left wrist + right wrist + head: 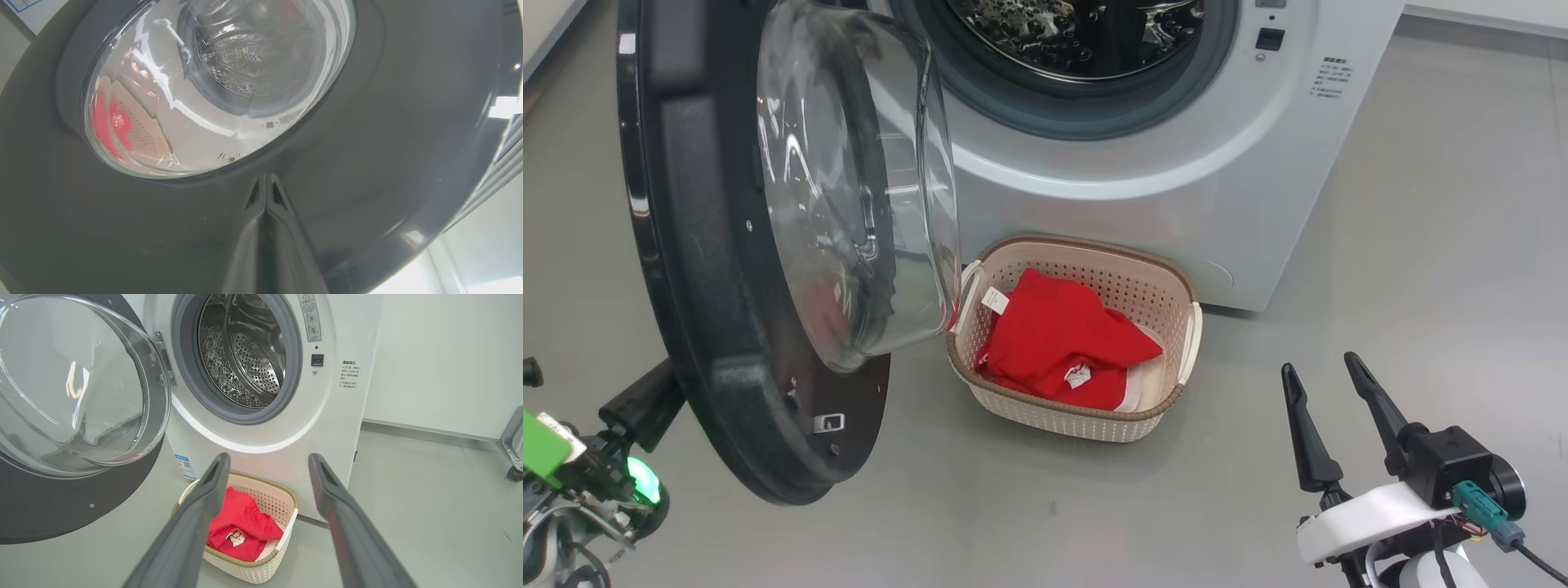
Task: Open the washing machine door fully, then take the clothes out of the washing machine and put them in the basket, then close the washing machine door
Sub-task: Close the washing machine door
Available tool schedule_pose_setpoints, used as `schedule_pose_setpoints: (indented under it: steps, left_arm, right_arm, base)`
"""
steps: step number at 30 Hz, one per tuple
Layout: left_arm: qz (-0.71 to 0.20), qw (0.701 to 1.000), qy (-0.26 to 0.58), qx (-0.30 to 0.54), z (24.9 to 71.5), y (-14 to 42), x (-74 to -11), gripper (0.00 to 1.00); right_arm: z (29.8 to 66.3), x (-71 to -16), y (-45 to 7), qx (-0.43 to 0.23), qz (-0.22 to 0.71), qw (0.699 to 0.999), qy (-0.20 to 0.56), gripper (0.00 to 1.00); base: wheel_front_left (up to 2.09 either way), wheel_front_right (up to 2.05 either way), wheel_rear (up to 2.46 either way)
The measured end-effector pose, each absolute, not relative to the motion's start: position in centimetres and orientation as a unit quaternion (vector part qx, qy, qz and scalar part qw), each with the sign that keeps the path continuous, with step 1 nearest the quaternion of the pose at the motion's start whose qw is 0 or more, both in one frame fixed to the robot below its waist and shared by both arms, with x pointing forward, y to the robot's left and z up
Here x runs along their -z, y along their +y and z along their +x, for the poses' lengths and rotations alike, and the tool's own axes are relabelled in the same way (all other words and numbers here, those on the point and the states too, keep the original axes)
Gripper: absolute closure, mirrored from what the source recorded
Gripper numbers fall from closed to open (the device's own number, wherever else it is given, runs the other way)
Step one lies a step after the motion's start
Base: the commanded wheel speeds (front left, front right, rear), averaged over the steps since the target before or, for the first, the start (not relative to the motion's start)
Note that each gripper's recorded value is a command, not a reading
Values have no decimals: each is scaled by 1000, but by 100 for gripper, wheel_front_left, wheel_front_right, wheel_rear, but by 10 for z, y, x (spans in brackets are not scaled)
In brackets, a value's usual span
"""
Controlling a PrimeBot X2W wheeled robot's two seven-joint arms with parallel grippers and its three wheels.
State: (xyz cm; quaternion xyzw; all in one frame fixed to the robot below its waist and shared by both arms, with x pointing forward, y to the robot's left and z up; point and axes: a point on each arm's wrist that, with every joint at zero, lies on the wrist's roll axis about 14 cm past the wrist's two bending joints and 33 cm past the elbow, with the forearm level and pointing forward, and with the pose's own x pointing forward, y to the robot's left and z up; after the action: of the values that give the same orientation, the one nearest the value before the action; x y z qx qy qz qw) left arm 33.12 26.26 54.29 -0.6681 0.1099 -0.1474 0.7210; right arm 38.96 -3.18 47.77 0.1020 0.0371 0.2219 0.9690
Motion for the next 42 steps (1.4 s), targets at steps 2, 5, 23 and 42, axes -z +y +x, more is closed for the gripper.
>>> schedule_pose_setpoints:
  steps: [2, 5, 23, 42]
  left_arm:
    - [-669, 718, 115, 156, 333, 255, -543, 100]
    - [-671, 711, 120, 172, 338, 242, -544, 100]
    - [-681, 667, 149, 263, 376, 158, -557, 100]
    - [-661, 669, 181, 289, 437, 94, -555, 100]
  right_arm:
    - [388, -479, -36, -215, 103, 971, 35, 0]
    - [387, -479, -44, -203, 102, 973, 32, 0]
    - [376, -477, -91, -131, 101, 986, 26, 0]
    - [377, -472, -131, -64, 104, 992, 27, 0]
  base:
    - [0, 0, 0]
    - [0, 0, 0]
    - [0, 0, 0]
    - [0, 0, 0]
